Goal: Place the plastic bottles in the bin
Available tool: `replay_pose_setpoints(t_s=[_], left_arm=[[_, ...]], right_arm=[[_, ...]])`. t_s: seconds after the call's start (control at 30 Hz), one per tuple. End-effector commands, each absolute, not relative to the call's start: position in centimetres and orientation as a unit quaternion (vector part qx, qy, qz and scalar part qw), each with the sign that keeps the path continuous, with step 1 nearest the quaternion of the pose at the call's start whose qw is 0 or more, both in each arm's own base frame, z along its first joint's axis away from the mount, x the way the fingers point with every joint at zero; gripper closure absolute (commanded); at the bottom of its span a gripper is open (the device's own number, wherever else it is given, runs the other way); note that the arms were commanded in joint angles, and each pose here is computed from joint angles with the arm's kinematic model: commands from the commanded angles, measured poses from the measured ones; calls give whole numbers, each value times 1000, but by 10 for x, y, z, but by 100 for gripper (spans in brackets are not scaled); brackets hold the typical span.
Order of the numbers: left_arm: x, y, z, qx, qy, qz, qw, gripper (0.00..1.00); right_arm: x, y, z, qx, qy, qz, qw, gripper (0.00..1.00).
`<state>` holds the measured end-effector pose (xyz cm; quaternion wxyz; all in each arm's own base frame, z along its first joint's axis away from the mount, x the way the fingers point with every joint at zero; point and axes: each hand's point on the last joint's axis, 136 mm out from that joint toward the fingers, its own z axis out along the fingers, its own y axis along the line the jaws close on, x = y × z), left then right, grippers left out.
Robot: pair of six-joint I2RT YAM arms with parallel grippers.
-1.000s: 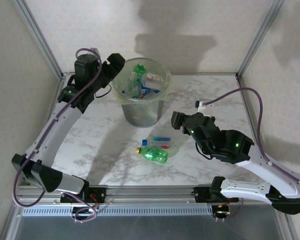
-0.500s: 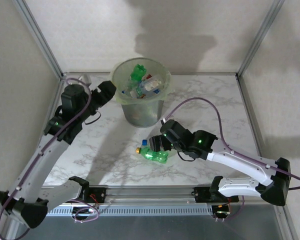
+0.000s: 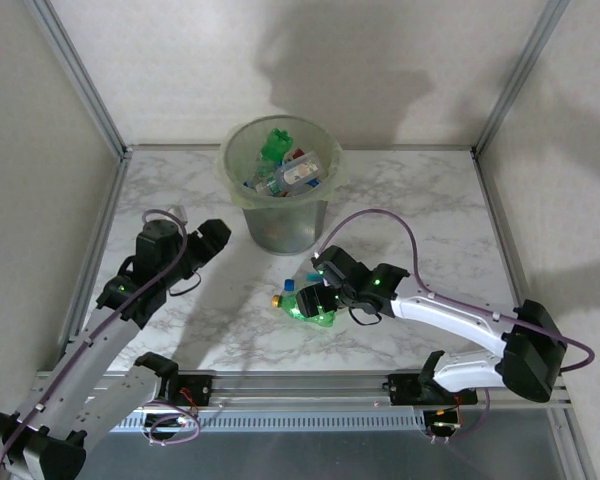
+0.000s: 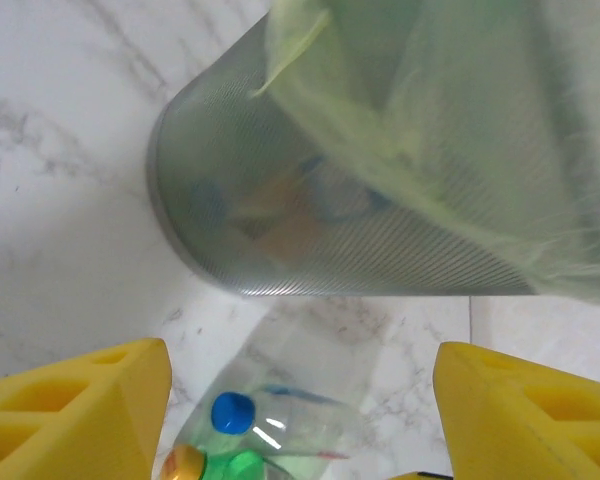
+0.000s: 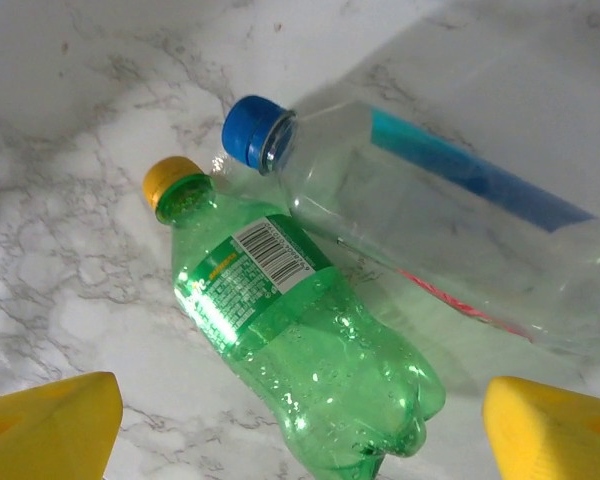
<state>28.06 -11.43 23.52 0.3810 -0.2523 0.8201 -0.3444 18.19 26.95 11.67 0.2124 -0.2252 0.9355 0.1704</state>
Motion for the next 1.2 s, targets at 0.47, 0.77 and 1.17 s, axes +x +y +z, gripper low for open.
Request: replay_pose_setpoints(t_s=[0.47, 0.77, 1.17], left_arm=[[267, -120, 192, -277, 824, -367, 332, 33], [268, -121, 186, -279, 823, -369, 329, 33], [266, -119, 174, -289, 826, -363, 320, 33]], right_arm=[[165, 287, 67, -296, 932, 121, 173, 11], [159, 289, 48, -312, 932, 94, 158, 15], [151, 300, 35, -337, 926, 80, 149, 25]])
